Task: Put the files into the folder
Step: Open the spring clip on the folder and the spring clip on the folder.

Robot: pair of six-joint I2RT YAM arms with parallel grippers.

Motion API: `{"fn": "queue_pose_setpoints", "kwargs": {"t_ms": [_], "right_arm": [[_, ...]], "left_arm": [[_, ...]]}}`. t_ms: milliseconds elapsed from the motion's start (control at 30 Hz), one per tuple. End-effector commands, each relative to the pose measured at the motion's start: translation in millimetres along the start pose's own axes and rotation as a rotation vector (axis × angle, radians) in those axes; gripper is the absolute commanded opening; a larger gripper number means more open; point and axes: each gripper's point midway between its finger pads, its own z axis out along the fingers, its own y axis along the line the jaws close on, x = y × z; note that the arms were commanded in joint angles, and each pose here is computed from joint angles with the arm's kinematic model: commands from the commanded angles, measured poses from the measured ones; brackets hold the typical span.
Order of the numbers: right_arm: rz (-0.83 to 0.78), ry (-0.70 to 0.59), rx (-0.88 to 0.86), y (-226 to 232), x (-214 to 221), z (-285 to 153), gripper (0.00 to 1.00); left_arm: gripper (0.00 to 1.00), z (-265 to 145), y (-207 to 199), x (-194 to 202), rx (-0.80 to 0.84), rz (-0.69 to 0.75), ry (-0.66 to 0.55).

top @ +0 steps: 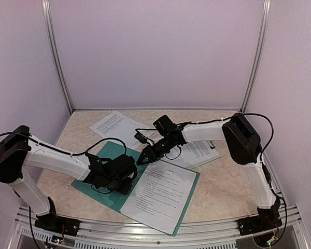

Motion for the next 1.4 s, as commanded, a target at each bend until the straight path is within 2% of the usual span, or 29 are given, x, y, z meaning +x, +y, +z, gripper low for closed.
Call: {"fn": "queue_pose_setpoints", "kwargs": {"t_ms": [0,700,1367], "right_arm": [[0.005,0.066,-0.004,-1.8,13.9,19.7,0.34],[0.065,0.109,-0.033,-9.9,30.2,44.9,0.32],[0.103,0.123,-0.024,-17.4,38.5,55.6,0.22]], "left_arm": [[0.08,1.2,4.3,13.5,0.010,0.034,0.020],[0.07,0.5,2.6,14.3,0.033,0.045,0.010],[0.06,1.0,2.6,15.6,0.026,0.043,0.015]]}}
